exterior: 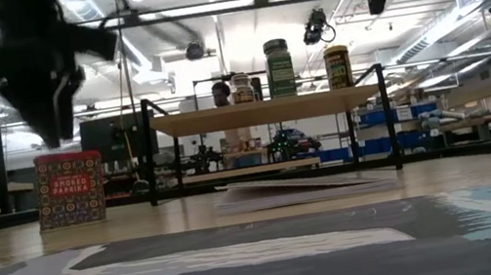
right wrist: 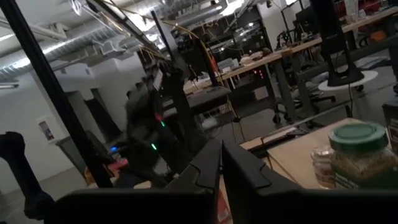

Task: Shelf spices
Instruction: Remove the brown seasoning bottle on the shelf

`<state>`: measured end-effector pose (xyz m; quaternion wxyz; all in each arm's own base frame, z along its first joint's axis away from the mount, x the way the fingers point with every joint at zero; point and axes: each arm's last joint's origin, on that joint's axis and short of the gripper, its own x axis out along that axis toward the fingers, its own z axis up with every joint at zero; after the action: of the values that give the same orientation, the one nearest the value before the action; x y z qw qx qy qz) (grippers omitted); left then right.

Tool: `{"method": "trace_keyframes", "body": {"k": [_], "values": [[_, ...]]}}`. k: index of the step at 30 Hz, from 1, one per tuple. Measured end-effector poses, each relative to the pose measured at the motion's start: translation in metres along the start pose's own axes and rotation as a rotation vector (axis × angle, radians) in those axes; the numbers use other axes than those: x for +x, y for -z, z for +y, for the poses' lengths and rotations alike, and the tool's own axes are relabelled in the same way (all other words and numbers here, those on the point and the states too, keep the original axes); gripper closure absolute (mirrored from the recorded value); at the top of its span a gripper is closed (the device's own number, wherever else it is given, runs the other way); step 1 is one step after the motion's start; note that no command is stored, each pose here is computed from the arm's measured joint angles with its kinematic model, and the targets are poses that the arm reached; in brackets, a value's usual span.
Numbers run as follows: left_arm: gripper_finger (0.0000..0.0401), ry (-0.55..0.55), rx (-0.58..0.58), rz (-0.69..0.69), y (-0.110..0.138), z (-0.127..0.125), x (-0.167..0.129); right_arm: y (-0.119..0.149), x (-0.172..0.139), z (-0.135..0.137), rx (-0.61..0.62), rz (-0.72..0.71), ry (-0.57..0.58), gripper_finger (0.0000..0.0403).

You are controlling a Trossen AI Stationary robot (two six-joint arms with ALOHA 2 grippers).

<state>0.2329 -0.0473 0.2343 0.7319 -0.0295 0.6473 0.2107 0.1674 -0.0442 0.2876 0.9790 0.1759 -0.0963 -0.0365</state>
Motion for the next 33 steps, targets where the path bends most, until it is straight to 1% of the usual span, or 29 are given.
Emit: {"method": "trace_keyframes", "body": {"k": [4,7,10,14,16,18,21,24,29,33], "values": [[0.0053,0.022,-0.021,-0.072,-0.013,0.001,-0.029,0.0,0.001,0.0,-0.016,-0.003,0.0,0.0361],[0.0053,0.022,-0.047,-0.166,-0.024,0.006,-0.057,0.0,0.001,0.0,-0.039,-0.003,-0.001,0.0345],[0.0053,-0.001,-0.057,-0.284,-0.034,0.013,-0.09,-0.001,0.001,0.0,-0.06,-0.013,-0.005,0.0329],[0.0053,-0.044,-0.08,-0.46,-0.047,0.031,-0.132,-0.002,0.001,0.001,-0.073,-0.024,-0.009,0.0305],[0.0053,-0.083,-0.089,-0.533,-0.052,0.04,-0.148,-0.002,0.001,0.002,-0.087,-0.025,-0.017,0.0291],[0.0052,-0.113,-0.101,-0.577,-0.057,0.051,-0.158,-0.001,0.001,0.004,-0.096,-0.023,-0.032,0.0277],[0.0049,-0.11,-0.14,-0.601,-0.065,0.067,-0.163,-0.001,0.002,0.009,-0.119,-0.03,-0.071,0.0252],[0.0041,-0.072,-0.166,-0.584,-0.073,0.08,-0.159,0.0,0.002,0.016,-0.145,-0.036,-0.112,0.0222],[0.0022,-0.034,-0.149,-0.497,-0.095,0.087,-0.137,0.0,0.002,0.023,-0.19,-0.057,-0.157,0.0167],[0.0018,-0.033,-0.109,-0.473,-0.119,0.088,-0.115,0.0,0.002,0.026,-0.21,-0.063,-0.174,0.0127]]}}
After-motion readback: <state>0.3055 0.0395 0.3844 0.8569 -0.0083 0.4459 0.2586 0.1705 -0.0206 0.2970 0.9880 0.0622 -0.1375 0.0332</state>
